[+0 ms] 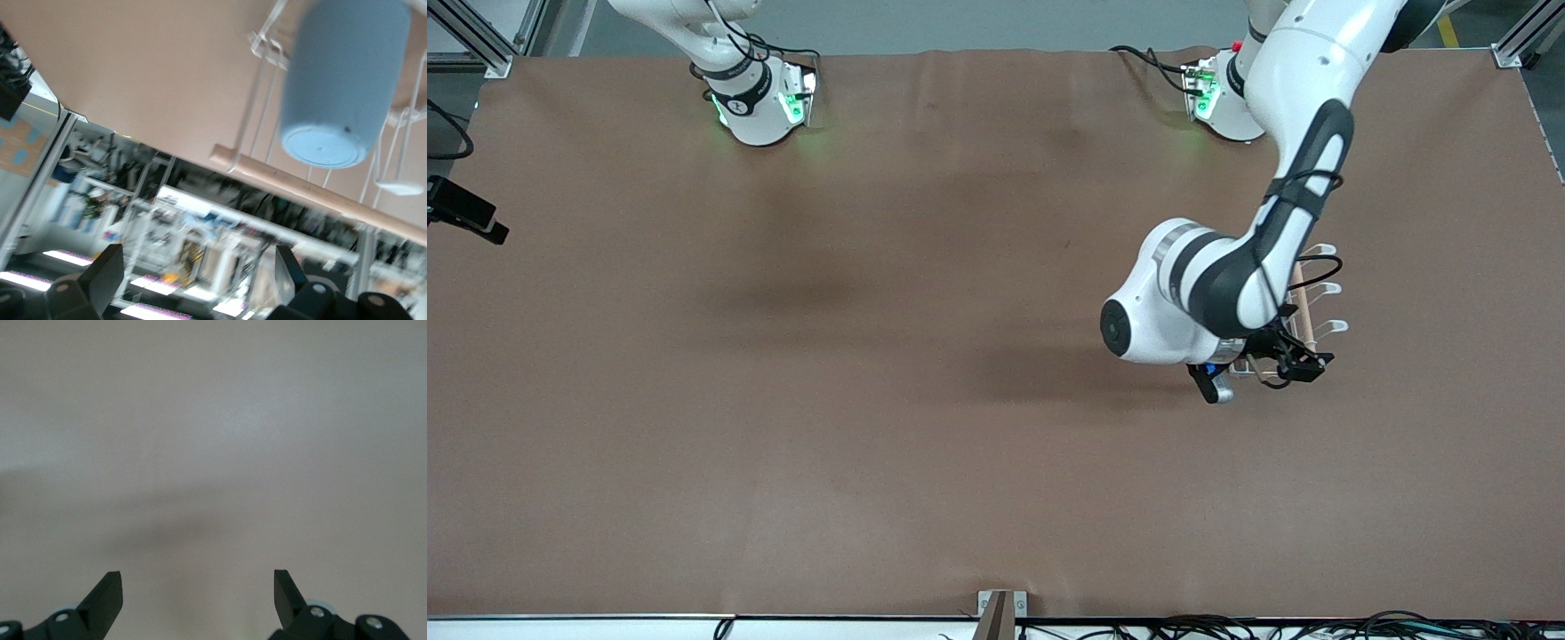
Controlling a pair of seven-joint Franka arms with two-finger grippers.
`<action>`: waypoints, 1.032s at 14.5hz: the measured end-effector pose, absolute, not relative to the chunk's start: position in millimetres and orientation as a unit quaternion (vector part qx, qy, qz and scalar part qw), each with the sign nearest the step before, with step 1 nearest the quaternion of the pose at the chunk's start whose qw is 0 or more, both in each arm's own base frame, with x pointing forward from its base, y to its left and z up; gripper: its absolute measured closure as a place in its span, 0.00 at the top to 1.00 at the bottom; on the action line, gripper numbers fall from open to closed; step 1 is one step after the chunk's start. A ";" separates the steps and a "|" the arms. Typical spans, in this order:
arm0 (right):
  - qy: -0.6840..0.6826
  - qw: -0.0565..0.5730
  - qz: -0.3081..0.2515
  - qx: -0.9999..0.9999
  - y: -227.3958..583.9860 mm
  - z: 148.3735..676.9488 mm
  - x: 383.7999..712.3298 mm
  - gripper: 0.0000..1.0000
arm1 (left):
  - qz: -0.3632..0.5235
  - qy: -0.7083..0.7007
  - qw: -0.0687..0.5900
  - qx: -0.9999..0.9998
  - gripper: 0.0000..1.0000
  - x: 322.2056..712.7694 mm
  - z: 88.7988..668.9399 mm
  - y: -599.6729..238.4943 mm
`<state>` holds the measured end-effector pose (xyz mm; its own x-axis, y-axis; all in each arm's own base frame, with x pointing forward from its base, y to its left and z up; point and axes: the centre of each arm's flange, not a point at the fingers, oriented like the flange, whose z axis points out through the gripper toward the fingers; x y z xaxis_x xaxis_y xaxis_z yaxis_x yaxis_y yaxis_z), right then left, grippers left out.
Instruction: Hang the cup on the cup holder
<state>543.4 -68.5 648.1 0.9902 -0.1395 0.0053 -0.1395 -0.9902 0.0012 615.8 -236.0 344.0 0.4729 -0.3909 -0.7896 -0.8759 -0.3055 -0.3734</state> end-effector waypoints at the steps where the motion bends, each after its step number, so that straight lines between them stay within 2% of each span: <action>1: -0.068 0.001 0.002 0.998 -66.0 647.7 543.4 1.00 | 0.270 0.400 0.403 -0.778 1.00 619.5 366.0 -238.0; 9: -0.068 0.001 -0.006 0.998 -65.5 647.7 539.3 1.00 | 0.102 0.203 0.279 -0.933 1.00 641.0 500.6 -188.9; 15: -0.065 0.001 0.002 0.998 -62.0 663.4 533.3 1.00 | 0.022 0.102 0.131 -0.986 1.00 635.6 587.3 -122.0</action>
<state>533.3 -62.0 663.4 0.9915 -0.1300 0.0043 -0.1300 -0.9915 0.0012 635.6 -122.0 587.3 0.9784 -0.1947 -0.0698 -0.2062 -0.9450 -0.2537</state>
